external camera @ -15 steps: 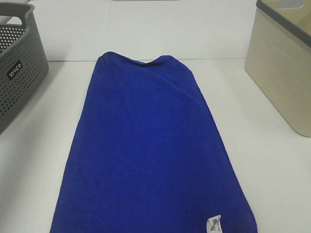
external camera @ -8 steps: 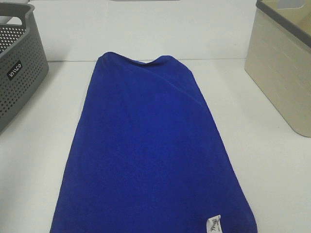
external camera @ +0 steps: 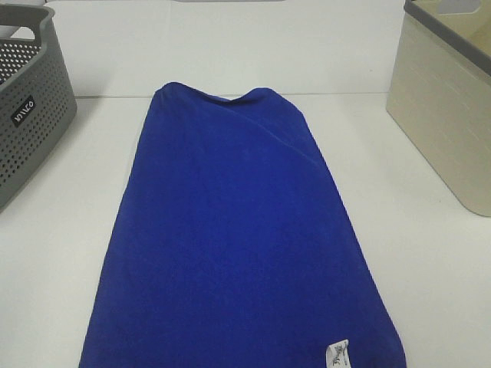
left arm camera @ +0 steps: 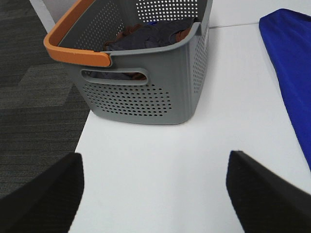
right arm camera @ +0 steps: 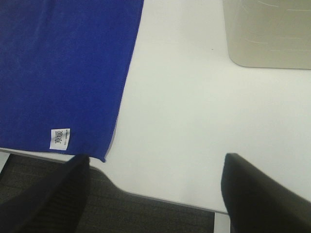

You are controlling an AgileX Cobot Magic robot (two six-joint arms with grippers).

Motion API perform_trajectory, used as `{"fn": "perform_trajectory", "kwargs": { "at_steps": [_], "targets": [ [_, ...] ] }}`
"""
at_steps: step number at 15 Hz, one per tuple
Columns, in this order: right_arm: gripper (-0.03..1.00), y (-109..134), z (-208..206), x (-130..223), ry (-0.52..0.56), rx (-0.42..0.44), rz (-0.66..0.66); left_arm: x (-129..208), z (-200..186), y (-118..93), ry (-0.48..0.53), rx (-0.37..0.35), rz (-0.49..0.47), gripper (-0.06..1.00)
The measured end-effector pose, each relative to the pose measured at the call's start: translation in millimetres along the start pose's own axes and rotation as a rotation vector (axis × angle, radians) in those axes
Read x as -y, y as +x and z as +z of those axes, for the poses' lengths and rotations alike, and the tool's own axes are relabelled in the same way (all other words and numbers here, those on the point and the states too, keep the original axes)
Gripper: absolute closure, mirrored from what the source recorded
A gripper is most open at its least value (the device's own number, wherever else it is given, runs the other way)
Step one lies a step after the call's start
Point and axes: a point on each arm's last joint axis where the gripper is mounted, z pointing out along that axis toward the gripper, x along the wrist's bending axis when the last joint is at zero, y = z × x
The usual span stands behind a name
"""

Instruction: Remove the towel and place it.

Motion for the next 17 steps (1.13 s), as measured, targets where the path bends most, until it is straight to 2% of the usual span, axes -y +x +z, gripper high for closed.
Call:
{"fn": "perform_trajectory", "kwargs": {
  "at_steps": [2, 5, 17],
  "targets": [
    [0.23, -2.3, 2.2, 1.5, -0.036, 0.025, -0.007, 12.4, 2.5, -1.6, 0.039, 0.005, -0.002, 0.18],
    [0.23, -6.8, 9.4, 1.6, -0.052, 0.065, -0.014, 13.8, 2.5, -4.7, 0.046, 0.038, 0.008, 0.18],
    [0.23, -7.0, 10.6, 2.0, -0.050, 0.066, -0.013, 14.2, 2.8, -6.4, 0.047, 0.056, 0.015, 0.18]
  ]
}}
